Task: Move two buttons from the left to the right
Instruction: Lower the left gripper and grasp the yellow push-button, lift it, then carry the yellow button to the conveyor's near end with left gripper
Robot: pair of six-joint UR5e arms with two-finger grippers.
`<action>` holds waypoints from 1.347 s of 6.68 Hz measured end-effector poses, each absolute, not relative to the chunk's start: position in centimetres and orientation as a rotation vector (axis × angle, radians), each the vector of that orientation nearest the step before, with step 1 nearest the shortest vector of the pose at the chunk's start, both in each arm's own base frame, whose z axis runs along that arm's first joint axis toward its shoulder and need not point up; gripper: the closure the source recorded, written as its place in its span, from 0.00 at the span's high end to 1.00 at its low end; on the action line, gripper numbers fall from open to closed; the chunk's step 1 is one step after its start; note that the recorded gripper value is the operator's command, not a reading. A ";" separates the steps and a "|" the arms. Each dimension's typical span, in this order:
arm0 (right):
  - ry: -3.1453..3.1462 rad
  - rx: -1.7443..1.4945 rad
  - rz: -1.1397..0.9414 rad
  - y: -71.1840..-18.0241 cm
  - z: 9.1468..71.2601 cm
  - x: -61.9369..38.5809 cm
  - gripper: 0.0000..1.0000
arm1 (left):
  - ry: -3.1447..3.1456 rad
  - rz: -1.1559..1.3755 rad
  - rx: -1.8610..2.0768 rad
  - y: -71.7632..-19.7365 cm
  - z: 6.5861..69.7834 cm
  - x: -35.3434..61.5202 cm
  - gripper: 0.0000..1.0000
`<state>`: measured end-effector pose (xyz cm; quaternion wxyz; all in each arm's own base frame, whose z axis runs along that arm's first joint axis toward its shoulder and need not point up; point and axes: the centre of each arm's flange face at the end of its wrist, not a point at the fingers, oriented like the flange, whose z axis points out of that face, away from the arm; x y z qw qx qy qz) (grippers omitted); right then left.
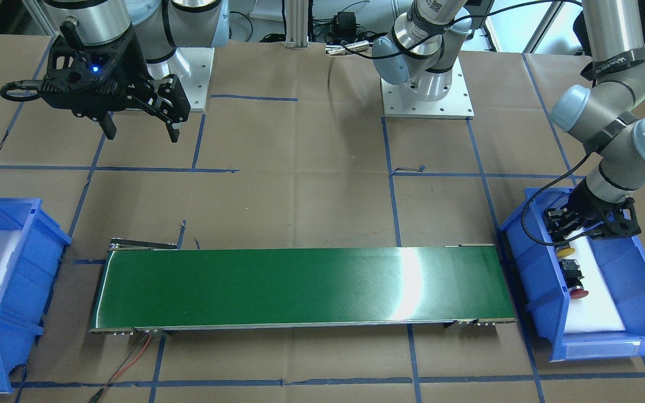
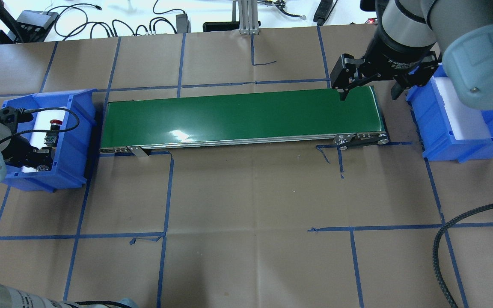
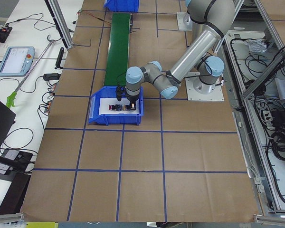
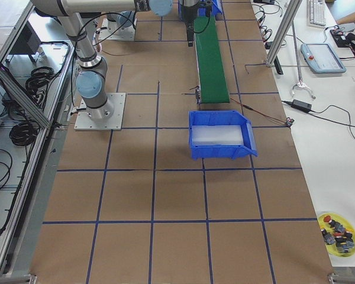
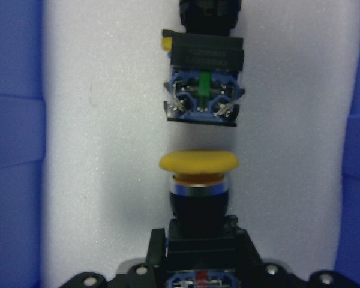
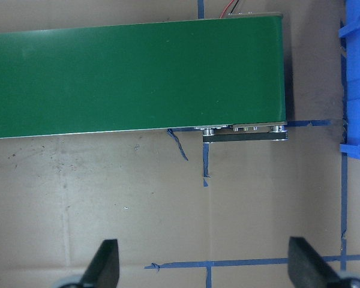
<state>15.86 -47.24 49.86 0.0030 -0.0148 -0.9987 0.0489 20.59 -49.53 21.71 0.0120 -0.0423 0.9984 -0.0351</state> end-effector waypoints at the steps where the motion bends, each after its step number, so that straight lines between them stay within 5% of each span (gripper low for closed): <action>1: -3.131 -0.046 0.154 -47.2 49.9 15.9 1.00 | 3.097 -0.141 -0.134 -49.8 23.1 20.7 0.05; 6: -3.131 -0.047 0.153 -47.3 49.8 15.9 1.00 | 3.115 -0.039 -0.122 -53.6 38.7 22.6 0.06; 9: -3.132 -0.049 0.152 -47.3 49.8 15.9 1.00 | 3.112 -0.041 0.053 -60.2 42.2 13.8 0.06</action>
